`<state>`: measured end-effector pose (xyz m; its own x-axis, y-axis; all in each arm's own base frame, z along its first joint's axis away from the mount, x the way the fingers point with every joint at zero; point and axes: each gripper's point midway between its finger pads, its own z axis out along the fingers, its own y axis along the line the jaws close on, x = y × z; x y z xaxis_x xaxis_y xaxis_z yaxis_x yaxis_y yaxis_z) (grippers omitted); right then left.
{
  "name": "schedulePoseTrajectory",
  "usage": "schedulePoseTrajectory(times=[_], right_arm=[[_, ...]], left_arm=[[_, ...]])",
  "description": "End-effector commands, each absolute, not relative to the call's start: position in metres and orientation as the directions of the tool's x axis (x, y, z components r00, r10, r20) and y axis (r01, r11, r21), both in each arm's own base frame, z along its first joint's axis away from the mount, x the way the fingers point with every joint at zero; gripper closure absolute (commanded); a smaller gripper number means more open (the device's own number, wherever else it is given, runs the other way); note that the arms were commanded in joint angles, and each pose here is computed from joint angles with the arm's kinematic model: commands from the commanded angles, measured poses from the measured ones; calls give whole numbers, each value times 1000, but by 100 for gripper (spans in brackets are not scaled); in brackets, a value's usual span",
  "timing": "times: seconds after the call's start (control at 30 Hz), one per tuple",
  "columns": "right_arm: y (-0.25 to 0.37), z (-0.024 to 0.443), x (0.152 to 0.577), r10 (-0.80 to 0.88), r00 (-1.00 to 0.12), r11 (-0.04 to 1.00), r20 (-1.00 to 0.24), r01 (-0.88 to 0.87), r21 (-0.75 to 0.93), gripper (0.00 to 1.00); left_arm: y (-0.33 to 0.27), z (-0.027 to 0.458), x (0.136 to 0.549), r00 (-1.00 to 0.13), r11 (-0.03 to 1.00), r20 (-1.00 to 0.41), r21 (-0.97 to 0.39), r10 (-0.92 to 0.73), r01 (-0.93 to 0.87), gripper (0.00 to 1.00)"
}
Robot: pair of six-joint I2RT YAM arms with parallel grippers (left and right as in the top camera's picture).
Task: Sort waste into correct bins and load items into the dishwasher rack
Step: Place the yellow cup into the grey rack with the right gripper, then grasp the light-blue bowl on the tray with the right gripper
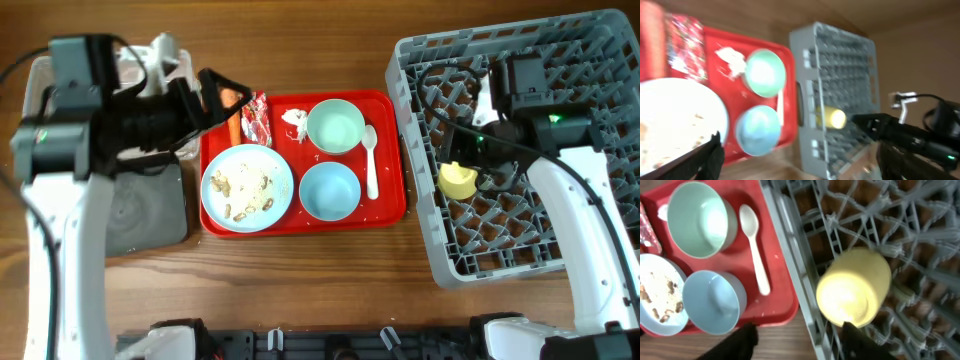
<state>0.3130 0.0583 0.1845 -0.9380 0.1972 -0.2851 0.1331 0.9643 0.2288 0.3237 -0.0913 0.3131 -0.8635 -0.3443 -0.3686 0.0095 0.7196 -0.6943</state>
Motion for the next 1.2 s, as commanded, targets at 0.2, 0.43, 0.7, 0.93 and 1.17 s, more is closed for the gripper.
schedulePoseTrajectory(times=[0.2, 0.43, 0.7, 0.93, 1.17], right_arm=[[149, 184, 342, 8, -941, 875, -338, -157, 458, 88], [175, 129, 379, -13, -923, 964, -386, -113, 239, 41], [186, 36, 424, 28, -932, 979, -363, -48, 200, 46], [197, 32, 424, 20, -938, 966, -347, -71, 248, 96], [133, 143, 428, 66, -809, 998, -583, 62, 27, 96]], left_arm=[[-65, 323, 321, -793, 804, -476, -594, -380, -29, 22], [9, 328, 298, -701, 851, -505, -430, -503, -302, 11], [44, 343, 280, -609, 825, -557, -400, -564, -399, 1], [44, 342, 281, -610, 825, -555, -400, -565, -400, 0], [44, 342, 281, -610, 825, -556, -400, -565, -399, 0]])
